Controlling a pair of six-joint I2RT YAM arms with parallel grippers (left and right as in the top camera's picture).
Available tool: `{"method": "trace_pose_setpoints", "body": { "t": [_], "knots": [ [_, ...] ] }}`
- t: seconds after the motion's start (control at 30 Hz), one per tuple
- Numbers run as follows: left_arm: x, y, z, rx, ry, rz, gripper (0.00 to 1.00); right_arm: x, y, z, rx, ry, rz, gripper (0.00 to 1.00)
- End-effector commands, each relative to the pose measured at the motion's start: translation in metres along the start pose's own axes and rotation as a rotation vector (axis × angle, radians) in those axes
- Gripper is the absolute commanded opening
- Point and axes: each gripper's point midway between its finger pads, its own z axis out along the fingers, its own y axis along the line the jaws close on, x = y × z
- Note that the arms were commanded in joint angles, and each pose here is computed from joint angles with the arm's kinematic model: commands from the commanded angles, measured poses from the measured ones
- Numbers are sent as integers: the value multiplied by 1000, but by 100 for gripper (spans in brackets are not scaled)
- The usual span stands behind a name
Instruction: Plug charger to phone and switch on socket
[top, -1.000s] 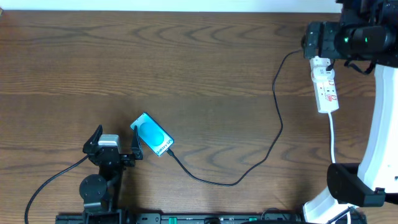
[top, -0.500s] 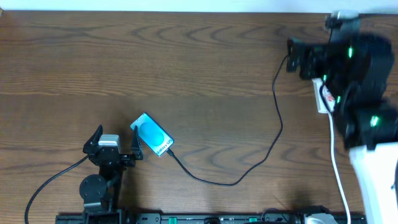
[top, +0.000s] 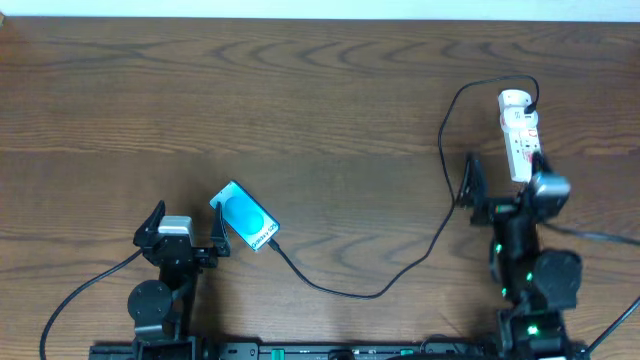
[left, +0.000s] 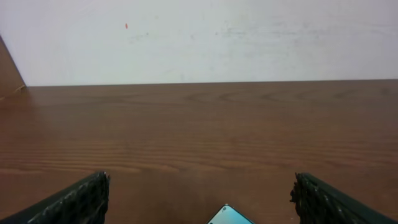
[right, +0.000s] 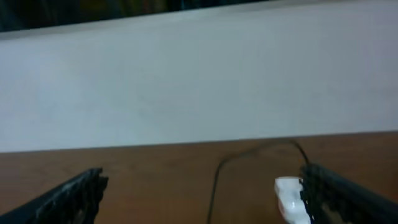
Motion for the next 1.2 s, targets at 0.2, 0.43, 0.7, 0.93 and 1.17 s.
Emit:
{"method": "trace_pose_setpoints", "body": {
  "t": [0.2,0.43,0.7,0.93,1.17],
  "knots": [
    [16,-5,1,25,45,11,94,78,-20,-37,71,114,28,99],
    [16,-5,1,25,45,11,94,93,-21,-45,70,171,42,99],
    [16,-5,1,25,45,11,94,94,-17,-45,40,179,-62,99],
    [16,-5,1,25,45,11,94,96,-10,-46,-13,188,-169,99],
    [16,-5,1,25,45,11,94,95,-10,-45,-13,183,-153,99]
  ]
}}
